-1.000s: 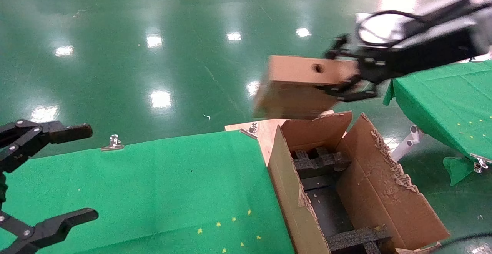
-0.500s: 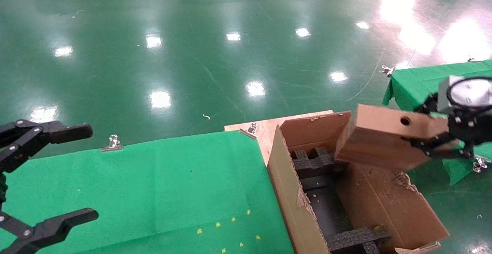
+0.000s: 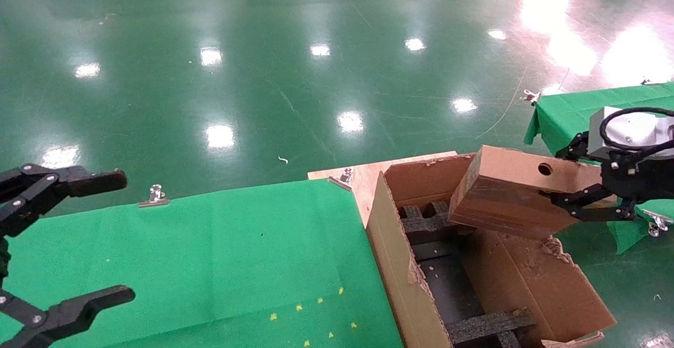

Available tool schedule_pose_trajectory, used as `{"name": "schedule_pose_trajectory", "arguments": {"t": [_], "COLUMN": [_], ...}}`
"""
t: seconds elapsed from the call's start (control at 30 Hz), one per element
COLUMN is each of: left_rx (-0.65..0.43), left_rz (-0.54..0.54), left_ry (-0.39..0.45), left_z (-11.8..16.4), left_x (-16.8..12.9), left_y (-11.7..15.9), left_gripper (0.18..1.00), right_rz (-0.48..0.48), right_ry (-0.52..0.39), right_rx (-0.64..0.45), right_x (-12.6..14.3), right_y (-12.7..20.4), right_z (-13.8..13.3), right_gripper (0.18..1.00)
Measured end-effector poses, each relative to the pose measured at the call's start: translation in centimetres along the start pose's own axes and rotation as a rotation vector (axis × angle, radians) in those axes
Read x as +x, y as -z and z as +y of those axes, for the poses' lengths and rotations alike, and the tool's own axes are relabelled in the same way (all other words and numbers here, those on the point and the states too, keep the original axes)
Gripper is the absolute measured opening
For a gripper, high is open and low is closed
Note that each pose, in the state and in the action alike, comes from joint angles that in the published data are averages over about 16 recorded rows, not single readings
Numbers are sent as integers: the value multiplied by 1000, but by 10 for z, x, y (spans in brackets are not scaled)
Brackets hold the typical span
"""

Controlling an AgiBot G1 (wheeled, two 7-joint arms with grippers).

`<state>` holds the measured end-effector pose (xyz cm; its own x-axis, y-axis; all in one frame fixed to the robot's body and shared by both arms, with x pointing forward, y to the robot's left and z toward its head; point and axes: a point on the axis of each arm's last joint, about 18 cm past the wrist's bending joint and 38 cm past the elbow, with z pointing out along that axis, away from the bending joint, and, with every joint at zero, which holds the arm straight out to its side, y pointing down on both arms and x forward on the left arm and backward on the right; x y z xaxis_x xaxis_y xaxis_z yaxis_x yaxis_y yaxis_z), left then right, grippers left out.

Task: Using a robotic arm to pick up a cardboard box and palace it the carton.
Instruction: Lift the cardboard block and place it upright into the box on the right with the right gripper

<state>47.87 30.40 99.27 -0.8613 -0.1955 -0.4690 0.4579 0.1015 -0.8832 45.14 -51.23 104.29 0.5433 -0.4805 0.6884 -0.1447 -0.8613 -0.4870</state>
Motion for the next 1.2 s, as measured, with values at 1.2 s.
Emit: {"name": "schedule_pose_trajectory", "arguments": {"t": [1.2], "left_rx": [0], "left_rz": [-1], "left_ry": [0], "left_z": [0], "left_x": [0], "left_y": [0], "left_gripper": [1001], "right_rz": [164], "right_ry": [-901], "right_rx": [-143], "right_x": [-21], "right_y": [-62], "right_z": [66], "right_gripper": [371]}}
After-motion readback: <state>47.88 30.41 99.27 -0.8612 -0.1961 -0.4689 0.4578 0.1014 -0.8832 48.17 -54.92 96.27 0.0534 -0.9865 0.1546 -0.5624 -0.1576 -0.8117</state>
